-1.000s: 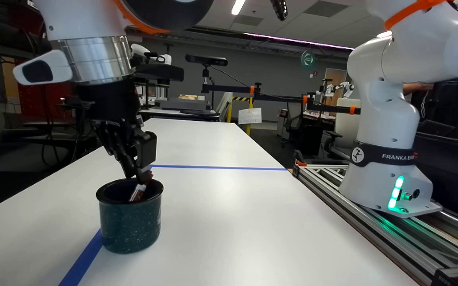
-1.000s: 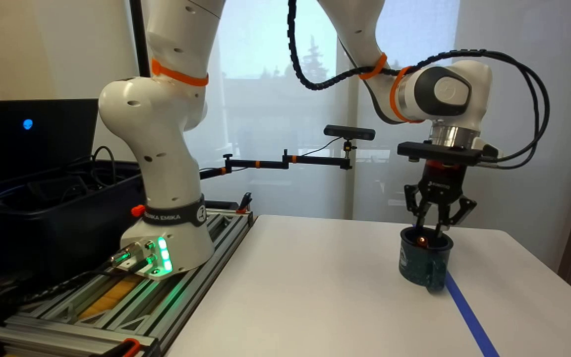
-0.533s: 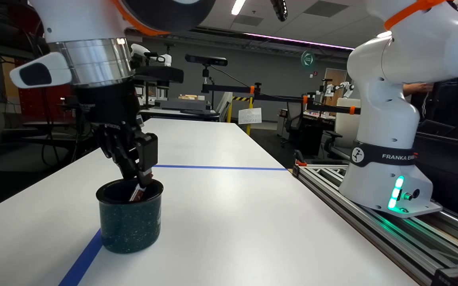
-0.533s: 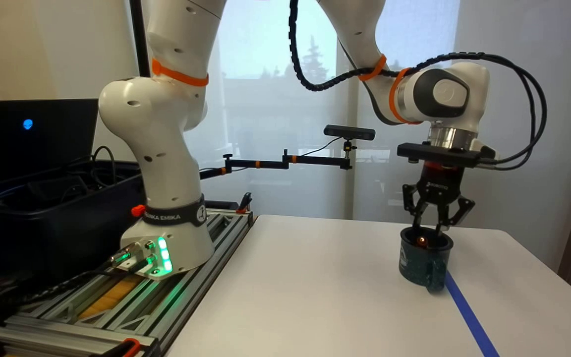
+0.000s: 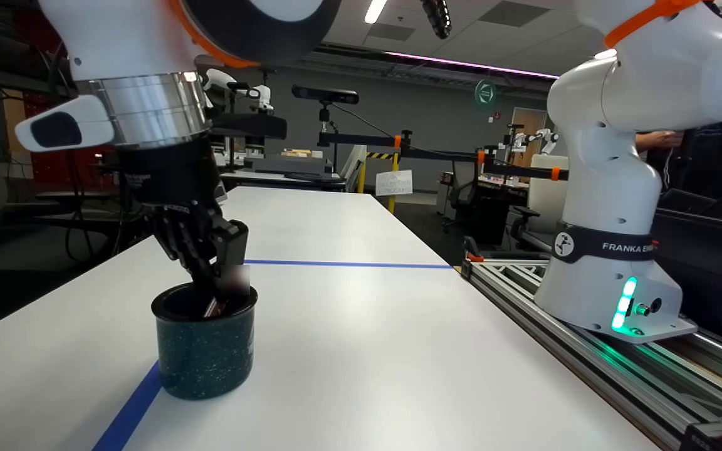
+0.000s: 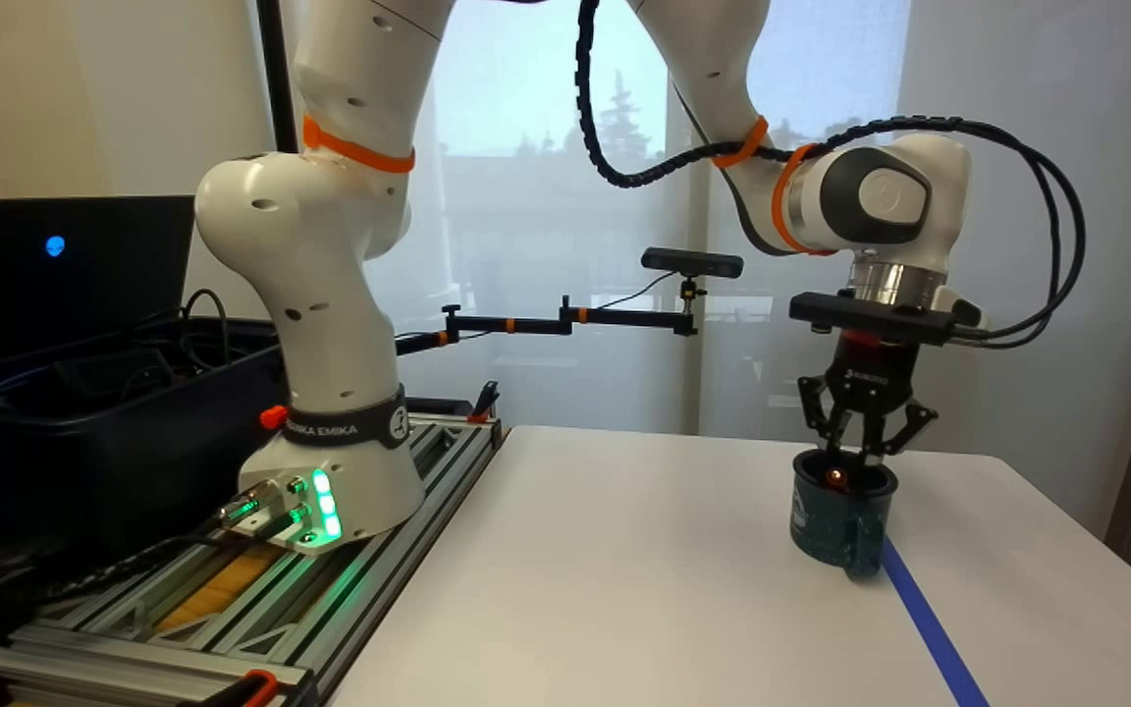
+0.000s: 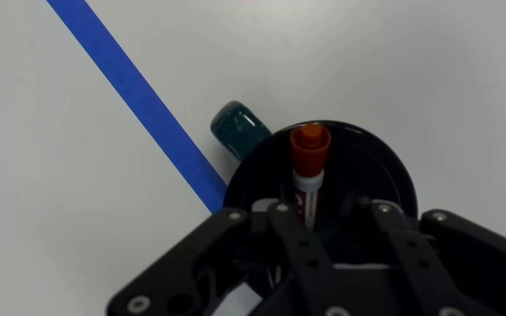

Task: Take the marker out of the cup

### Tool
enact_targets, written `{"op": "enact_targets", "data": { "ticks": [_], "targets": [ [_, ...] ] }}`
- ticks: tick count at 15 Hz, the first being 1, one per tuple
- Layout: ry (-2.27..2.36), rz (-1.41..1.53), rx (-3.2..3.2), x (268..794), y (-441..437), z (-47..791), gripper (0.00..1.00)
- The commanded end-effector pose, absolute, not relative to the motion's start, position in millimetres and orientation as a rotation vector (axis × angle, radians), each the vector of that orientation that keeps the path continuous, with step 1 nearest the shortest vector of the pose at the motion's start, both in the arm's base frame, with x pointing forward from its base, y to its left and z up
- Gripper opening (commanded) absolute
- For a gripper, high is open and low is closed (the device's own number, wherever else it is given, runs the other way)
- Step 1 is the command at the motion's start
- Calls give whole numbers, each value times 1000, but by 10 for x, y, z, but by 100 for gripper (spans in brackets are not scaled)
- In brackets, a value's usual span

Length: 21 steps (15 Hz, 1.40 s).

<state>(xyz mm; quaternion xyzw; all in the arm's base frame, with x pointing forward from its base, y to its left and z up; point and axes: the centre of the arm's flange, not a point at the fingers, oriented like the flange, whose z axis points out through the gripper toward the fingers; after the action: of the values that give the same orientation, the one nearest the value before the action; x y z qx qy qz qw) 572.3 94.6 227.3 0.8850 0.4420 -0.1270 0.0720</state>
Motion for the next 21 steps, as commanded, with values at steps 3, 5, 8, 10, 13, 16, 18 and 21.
{"op": "enact_targets", "data": {
  "ticks": [3,5,8,10,13,16,18,21],
  "targets": [
    [1355,-381,2657,5805,911,2231,41],
    [1355,-390,2658,5803,904,2203,38],
    [1356,-400,2659,5794,900,2169,37],
    [1356,-403,2659,5787,907,2161,12],
    [1360,-395,2656,5783,923,2198,0],
    [1354,-379,2653,5767,953,2325,5],
    [1352,-368,2649,5749,987,2453,5],
    [1350,-355,2638,5711,1018,2673,5]
  ]
}}
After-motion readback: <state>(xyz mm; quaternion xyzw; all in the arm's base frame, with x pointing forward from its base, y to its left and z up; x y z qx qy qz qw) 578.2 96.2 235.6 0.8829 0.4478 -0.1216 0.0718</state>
